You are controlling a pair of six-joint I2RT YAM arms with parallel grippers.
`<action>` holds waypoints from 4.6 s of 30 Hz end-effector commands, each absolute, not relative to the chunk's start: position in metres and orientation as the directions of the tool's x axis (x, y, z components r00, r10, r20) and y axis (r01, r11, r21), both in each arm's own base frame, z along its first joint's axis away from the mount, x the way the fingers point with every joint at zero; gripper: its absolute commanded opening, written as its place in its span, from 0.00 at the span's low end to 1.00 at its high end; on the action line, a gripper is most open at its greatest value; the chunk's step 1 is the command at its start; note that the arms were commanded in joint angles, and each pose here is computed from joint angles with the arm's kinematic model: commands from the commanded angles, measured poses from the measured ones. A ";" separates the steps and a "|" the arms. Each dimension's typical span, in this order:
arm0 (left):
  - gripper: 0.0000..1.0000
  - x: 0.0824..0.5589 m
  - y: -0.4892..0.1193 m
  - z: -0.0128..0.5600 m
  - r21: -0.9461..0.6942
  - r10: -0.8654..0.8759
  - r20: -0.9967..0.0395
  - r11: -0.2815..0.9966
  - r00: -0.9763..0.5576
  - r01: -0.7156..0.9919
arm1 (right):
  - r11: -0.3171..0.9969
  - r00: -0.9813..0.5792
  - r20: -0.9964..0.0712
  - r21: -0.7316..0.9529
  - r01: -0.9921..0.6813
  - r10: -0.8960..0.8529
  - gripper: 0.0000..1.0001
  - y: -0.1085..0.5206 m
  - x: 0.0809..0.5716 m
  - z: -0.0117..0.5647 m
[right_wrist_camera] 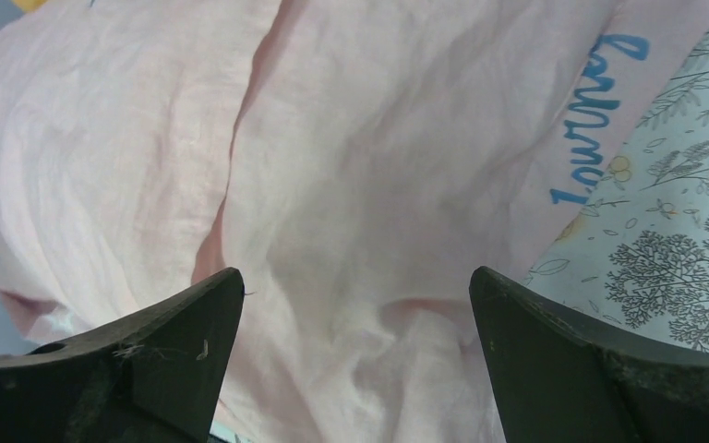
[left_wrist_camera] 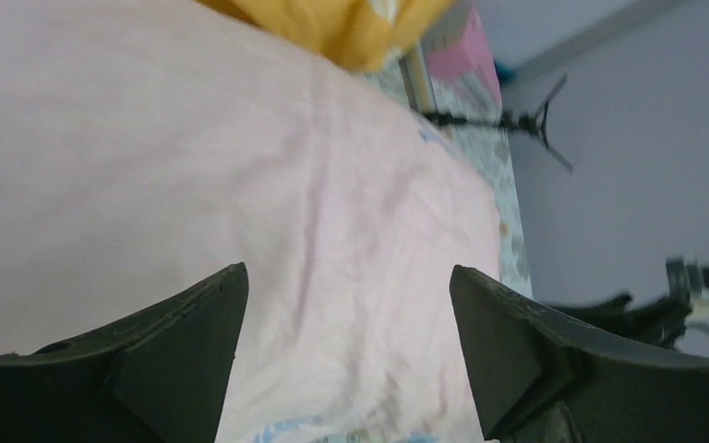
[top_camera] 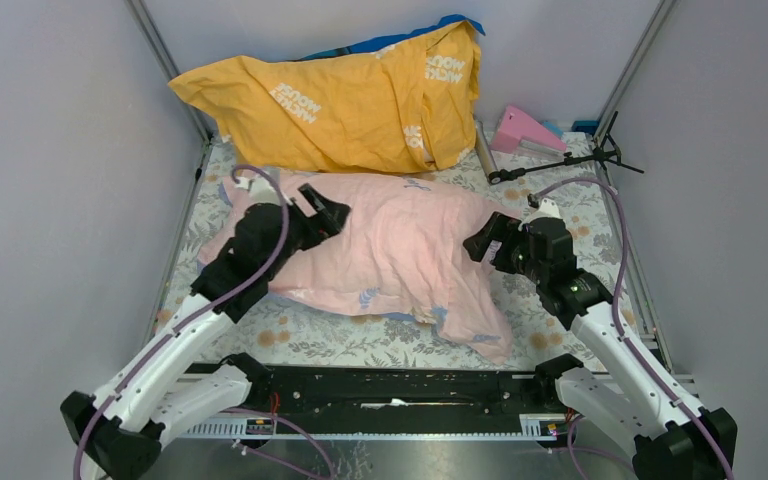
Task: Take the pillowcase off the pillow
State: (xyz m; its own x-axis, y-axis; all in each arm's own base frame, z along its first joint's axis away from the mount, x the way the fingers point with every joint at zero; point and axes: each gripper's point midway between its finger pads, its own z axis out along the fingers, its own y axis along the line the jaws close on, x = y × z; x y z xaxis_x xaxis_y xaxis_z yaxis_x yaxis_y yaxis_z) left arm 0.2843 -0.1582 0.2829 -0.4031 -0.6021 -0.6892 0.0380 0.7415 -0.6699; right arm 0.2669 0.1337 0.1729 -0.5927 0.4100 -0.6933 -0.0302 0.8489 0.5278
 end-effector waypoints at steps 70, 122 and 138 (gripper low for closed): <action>0.38 0.261 -0.269 0.172 -0.220 0.051 -0.755 0.920 -0.653 0.326 | 0.794 -0.544 -0.786 0.518 -0.319 0.294 0.83 0.177 0.266 0.258; 0.78 0.243 -0.373 0.270 -0.097 0.250 -0.849 0.793 -0.466 0.601 | 0.842 -0.630 -0.672 0.537 -0.051 0.390 0.00 0.139 0.229 0.114; 0.92 0.263 -0.383 0.173 -0.087 0.311 -0.745 0.832 -0.590 0.548 | 0.842 -0.627 -0.674 0.538 -0.054 0.391 0.00 0.138 0.226 0.115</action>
State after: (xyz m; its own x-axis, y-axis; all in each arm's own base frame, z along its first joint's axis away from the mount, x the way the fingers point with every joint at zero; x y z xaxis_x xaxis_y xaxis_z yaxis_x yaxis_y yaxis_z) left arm 0.2367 -0.4012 0.2120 -0.5365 0.2887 -0.7930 0.6639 0.7245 -0.1854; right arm 0.2325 0.1407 0.1224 -0.6060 0.4103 -0.6814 -0.0566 0.8322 0.5515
